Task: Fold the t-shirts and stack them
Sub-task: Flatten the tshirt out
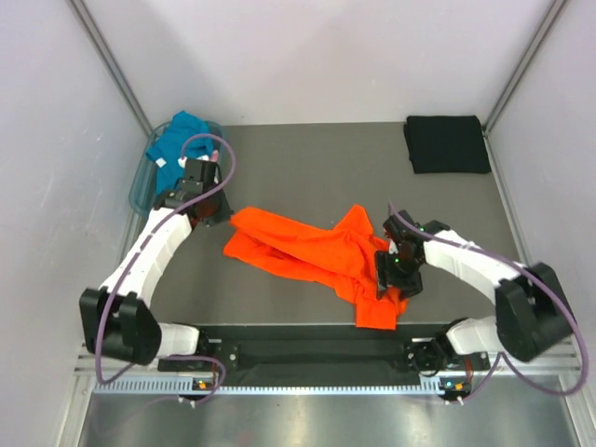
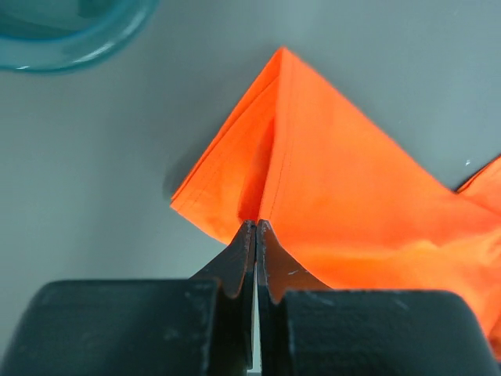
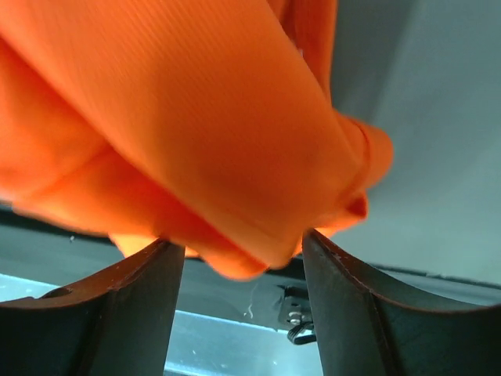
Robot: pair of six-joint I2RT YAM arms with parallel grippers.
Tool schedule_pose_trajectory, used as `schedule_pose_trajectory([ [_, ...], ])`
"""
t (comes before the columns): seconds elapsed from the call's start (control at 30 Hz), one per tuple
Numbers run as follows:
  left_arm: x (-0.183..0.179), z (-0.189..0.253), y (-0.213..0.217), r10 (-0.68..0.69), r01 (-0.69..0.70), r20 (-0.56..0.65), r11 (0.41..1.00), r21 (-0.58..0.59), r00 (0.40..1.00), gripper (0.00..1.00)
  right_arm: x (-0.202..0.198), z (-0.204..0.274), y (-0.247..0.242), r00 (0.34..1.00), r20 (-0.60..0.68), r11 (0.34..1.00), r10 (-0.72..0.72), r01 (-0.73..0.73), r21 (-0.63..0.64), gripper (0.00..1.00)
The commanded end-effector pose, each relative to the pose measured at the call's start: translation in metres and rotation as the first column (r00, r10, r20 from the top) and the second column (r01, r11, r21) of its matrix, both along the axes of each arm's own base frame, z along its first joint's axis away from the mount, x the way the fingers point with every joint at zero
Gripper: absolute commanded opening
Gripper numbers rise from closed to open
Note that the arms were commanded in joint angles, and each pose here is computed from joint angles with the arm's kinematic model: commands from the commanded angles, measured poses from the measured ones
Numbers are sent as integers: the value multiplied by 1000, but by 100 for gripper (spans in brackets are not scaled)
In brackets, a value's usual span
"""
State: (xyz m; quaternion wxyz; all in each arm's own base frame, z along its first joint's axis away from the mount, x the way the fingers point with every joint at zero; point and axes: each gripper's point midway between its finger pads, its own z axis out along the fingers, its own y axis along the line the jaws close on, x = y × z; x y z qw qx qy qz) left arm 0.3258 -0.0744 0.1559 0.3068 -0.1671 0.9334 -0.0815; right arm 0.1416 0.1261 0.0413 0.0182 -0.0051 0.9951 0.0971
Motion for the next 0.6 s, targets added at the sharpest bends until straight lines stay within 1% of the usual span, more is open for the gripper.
schedule_pose_trajectory([
  [0.0, -18, 14, 18, 71, -71, -6, 996, 47, 997, 0, 51, 8, 19, 993, 109, 999, 37, -40, 23, 62],
  [0.03, -22, 20, 24, 89, -90, 13, 994, 64, 996, 0, 57, 1, 22, 994, 93, 998, 58, -59, 11, 62],
  [0.07, -26, 21, 30, 109, -111, 22, 990, 86, 994, 0, 67, 3, 24, 990, 112, 996, 86, -88, 5, 61],
  [0.1, -32, 19, 35, 132, -132, 15, 986, 104, 991, 0, 85, 14, 33, 984, 153, 995, 96, -99, 14, 60],
  [0.13, -37, 26, 41, 152, -155, 37, 981, 118, 988, 0, 93, 11, 37, 985, 137, 994, 109, -111, 5, 60],
  [0.17, -40, 29, 56, 203, -210, 58, 962, 176, 978, 0, 100, 15, 46, 980, 147, 990, 133, -137, 19, 59],
  [0.2, -46, 33, 63, 235, -244, 66, 950, 195, 970, 0, 116, 31, 63, 970, 185, 985, 156, -167, 44, 59],
  [0.23, -52, 37, 72, 260, -272, 81, 937, 221, 962, 0, 121, 28, 73, 969, 168, 980, 181, -192, 46, 59],
  [0.27, -57, 39, 82, 291, -305, 92, 917, 259, 952, 0, 138, 48, 91, 953, 220, 971, 206, -227, 72, 59],
  [0.33, -64, 38, 90, 320, -331, 87, 897, 292, 943, 0, 137, 53, 98, 950, 196, 966, 241, -254, 40, 60],
  [0.37, -65, 37, 92, 327, -338, 88, 892, 302, 941, 0, 141, 59, 99, 947, 213, 967, 241, -253, 30, 61],
  [0.43, -69, 31, 92, 330, -337, 74, 891, 303, 941, 0, 135, 68, 92, 946, 229, 970, 231, -243, 26, 63],
  [0.5, -68, 25, 86, 316, -322, 66, 906, 276, 946, 0, 119, 60, 73, 953, 207, 974, 223, -224, -19, 67],
  [0.53, -67, 24, 83, 312, -317, 60, 911, 265, 948, 0, 112, 69, 65, 949, 231, 976, 214, -217, -14, 69],
  [0.57, -65, 23, 81, 307, -313, 65, 916, 251, 950, 0, 94, 56, 54, 961, 188, 979, 201, -201, -19, 72],
])
